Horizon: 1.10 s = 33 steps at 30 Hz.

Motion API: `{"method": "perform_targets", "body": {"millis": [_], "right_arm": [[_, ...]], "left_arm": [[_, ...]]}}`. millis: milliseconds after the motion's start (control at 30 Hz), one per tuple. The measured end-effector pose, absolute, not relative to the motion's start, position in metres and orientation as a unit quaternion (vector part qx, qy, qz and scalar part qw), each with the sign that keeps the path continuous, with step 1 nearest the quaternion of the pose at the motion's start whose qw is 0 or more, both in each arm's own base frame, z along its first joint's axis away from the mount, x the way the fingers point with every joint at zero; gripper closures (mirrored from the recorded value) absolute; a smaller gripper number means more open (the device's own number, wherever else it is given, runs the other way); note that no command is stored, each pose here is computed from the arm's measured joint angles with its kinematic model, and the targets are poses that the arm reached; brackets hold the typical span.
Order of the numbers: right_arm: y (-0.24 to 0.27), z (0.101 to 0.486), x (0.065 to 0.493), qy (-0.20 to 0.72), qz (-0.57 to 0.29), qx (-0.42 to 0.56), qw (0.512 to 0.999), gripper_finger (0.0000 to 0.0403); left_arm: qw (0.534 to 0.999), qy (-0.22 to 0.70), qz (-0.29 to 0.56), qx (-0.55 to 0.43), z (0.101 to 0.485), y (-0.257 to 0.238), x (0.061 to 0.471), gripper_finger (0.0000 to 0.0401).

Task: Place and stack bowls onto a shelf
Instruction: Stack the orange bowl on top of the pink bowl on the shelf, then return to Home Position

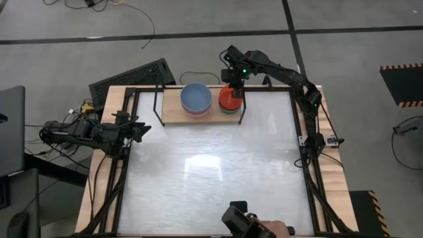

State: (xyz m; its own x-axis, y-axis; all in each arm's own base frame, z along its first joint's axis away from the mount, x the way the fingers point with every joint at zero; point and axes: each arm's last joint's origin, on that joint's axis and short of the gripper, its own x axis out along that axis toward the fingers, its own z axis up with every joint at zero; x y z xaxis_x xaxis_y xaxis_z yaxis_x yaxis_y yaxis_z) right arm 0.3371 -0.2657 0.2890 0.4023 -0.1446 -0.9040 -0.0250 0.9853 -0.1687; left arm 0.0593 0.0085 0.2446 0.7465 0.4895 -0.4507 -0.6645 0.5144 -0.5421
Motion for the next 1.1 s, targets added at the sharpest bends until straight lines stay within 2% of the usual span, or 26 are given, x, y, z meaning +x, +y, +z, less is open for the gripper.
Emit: {"method": "perform_targets", "body": {"millis": [200, 367, 700, 867, 1100], "right_arm": [[-0.265, 0.287, 0.339, 0.547, -0.022, -0.091, 0.832, 0.0359], [-0.264, 0.287, 0.341, 0.546, -0.022, -0.102, 0.831, 0.0337], [-0.265, 0.291, 0.342, 0.540, -0.032, -0.099, 0.835, 0.0231], [-0.265, 0.322, 0.345, 0.502, -0.074, -0.089, 0.857, 0.0201], [-0.241, 0.390, 0.344, 0.446, -0.118, -0.069, 0.885, 0.0198]], "left_arm": [[0.862, 0.120, 0.334, -0.363, 0.245, 0.008, 0.059, 0.0156], [0.862, 0.119, 0.333, -0.363, 0.245, 0.008, 0.060, 0.0156], [0.869, 0.123, 0.313, -0.363, 0.247, 0.007, 0.061, 0.0156], [0.873, 0.074, 0.305, -0.374, 0.256, 0.007, 0.065, 0.0156], [0.900, -0.024, 0.254, -0.354, 0.304, 0.009, 0.058, 0.0156]]}}
